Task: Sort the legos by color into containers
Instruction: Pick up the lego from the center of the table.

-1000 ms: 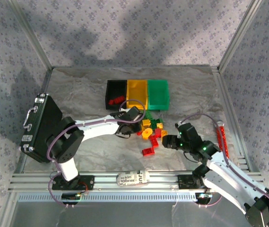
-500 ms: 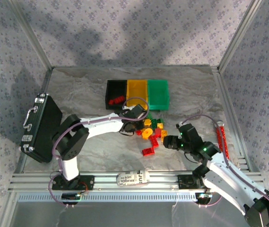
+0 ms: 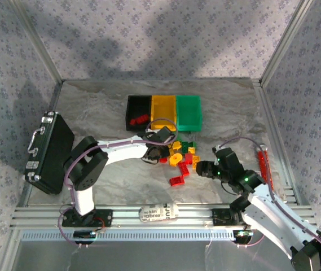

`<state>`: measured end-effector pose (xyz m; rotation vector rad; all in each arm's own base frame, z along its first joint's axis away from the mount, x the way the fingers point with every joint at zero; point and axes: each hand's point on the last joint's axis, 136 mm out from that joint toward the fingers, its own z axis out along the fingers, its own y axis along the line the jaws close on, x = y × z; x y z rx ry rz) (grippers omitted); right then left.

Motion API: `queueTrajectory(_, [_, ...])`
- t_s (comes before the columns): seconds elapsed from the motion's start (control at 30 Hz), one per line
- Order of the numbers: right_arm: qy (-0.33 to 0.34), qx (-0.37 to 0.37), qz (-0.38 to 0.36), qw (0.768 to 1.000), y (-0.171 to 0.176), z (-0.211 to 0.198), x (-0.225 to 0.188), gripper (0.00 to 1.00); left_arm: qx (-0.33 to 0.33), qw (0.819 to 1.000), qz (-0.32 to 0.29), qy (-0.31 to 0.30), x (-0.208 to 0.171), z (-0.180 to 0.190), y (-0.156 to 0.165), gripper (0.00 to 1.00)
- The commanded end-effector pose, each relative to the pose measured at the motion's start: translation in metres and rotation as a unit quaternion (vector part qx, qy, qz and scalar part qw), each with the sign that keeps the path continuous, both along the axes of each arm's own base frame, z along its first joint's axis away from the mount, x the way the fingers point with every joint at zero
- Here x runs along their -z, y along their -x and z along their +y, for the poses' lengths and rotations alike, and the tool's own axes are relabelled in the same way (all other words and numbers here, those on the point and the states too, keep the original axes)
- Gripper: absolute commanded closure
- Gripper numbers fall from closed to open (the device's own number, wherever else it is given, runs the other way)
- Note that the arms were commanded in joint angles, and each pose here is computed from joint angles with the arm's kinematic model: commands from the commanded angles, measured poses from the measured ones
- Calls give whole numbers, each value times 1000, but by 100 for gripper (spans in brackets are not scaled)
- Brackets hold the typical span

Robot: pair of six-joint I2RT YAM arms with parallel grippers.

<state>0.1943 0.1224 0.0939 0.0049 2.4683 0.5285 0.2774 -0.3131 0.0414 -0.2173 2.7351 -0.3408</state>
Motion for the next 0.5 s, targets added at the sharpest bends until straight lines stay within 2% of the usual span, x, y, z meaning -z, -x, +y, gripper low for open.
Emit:
queueTrajectory(0.0, [5,0,14,1000,6,-4,6,27,15,1000,15,-20,10,5,10,64])
queueTrajectory(0.2, [6,1,15,1000,6,-5,6,27,22,999,23,-30,17,7,13,67])
queueTrajectory(0.3, [4,1,14,1000,6,-5,6,27,24,999,24,-33,17,9,15,60])
queueTrajectory(0.47, [2,2,15,1000,6,-5,7,27,33,999,17,-40,11,7,15,56])
